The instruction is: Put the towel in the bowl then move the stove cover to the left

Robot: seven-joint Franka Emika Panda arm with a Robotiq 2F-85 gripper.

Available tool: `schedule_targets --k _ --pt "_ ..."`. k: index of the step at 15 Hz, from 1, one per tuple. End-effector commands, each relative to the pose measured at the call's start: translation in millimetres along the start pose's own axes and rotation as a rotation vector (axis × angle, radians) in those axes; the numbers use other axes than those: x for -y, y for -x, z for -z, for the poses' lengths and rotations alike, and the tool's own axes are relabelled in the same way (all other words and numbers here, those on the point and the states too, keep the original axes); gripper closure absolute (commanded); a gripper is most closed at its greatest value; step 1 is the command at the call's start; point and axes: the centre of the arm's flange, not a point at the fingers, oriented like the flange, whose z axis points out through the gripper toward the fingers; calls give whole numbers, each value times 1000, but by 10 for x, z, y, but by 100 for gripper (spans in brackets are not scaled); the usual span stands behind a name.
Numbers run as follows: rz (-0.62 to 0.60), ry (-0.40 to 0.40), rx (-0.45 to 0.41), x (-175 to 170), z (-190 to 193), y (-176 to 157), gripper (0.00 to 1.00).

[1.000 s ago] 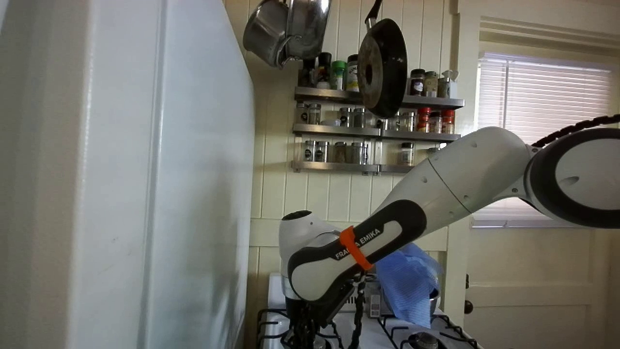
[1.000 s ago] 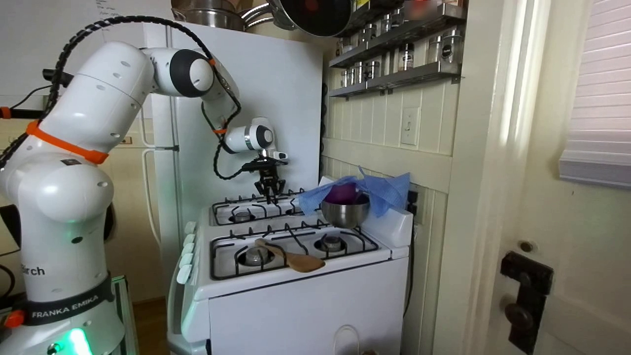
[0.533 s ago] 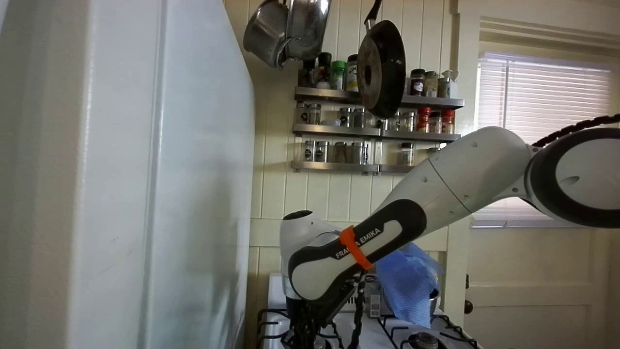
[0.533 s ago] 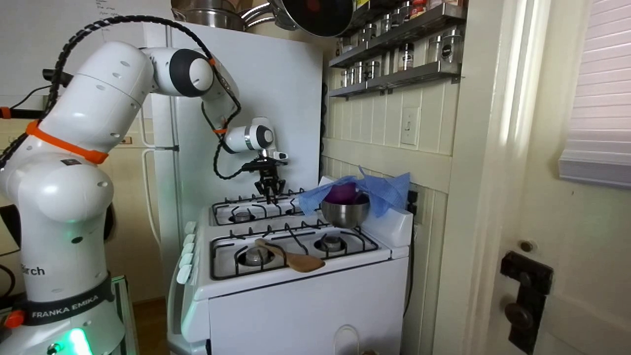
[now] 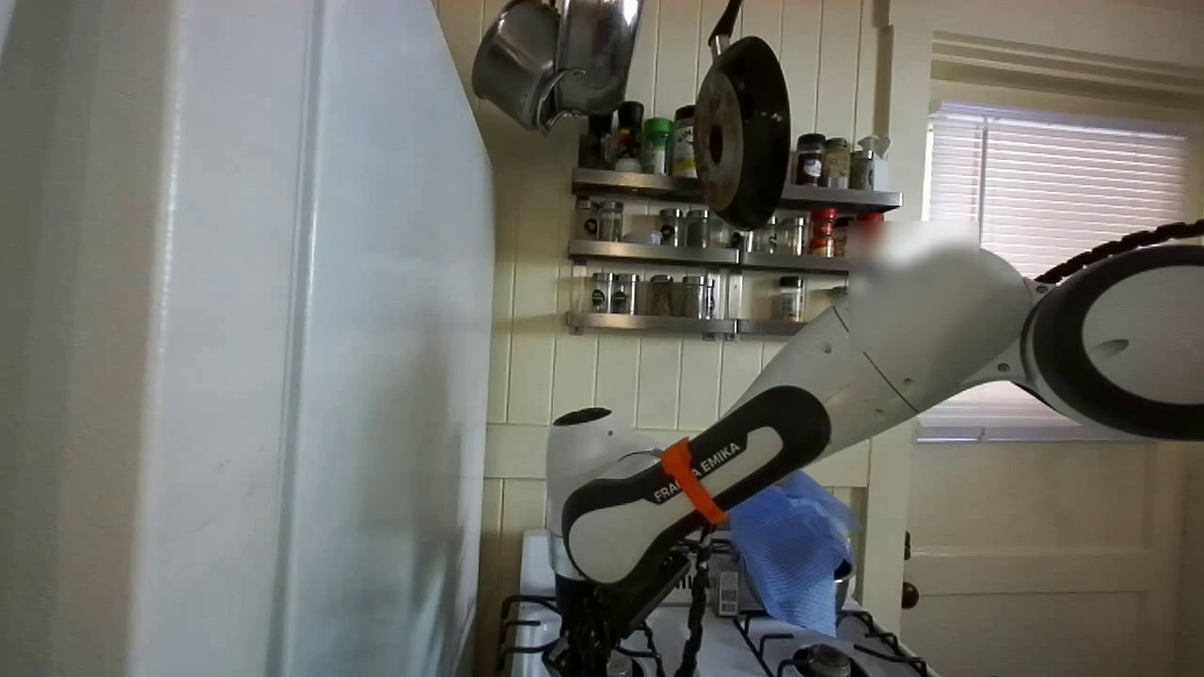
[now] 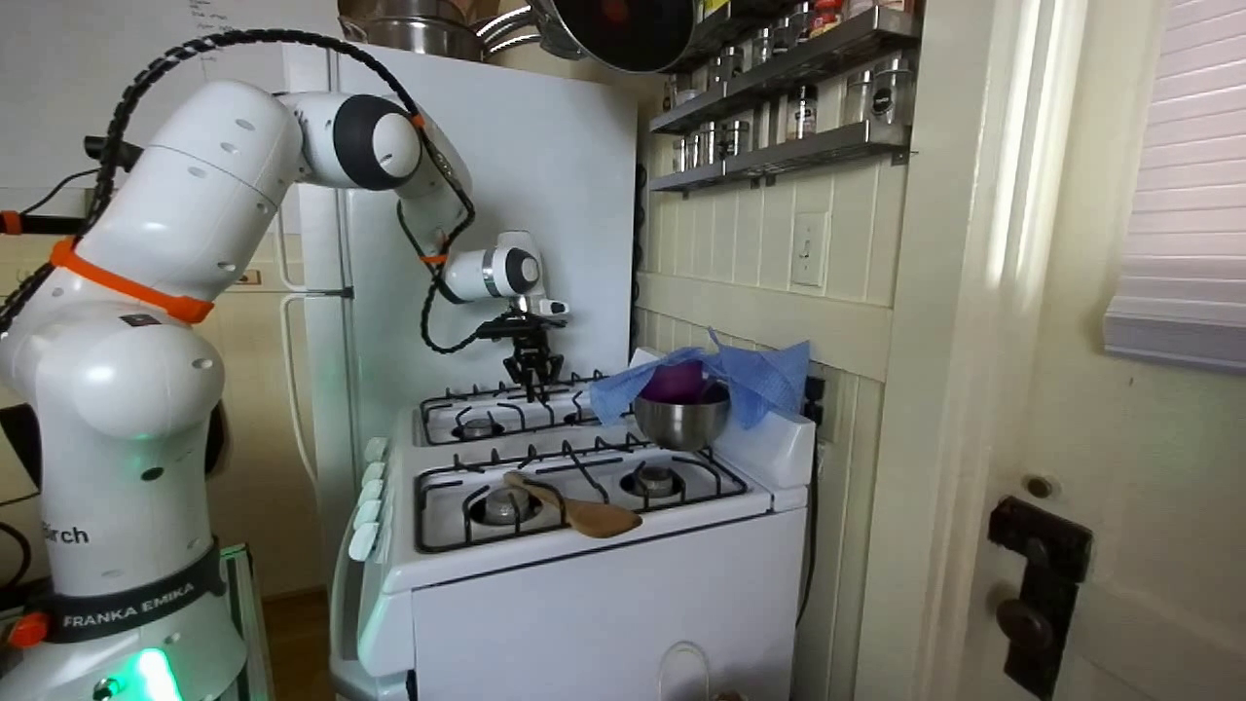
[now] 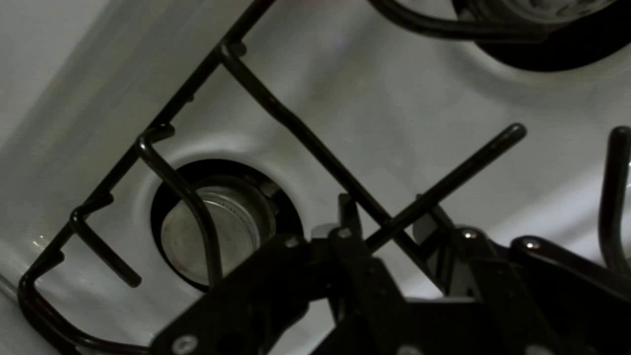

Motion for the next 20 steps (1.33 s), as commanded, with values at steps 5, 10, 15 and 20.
schedule_targets --k 5,10,15,20 --pt "-32 25 139 -1 161 211 92" --pt "-27 12 183 -23 30 232 92" --pt "-33 22 162 -29 -46 163 92" --pt "-31 55 175 -60 -101 135 92"
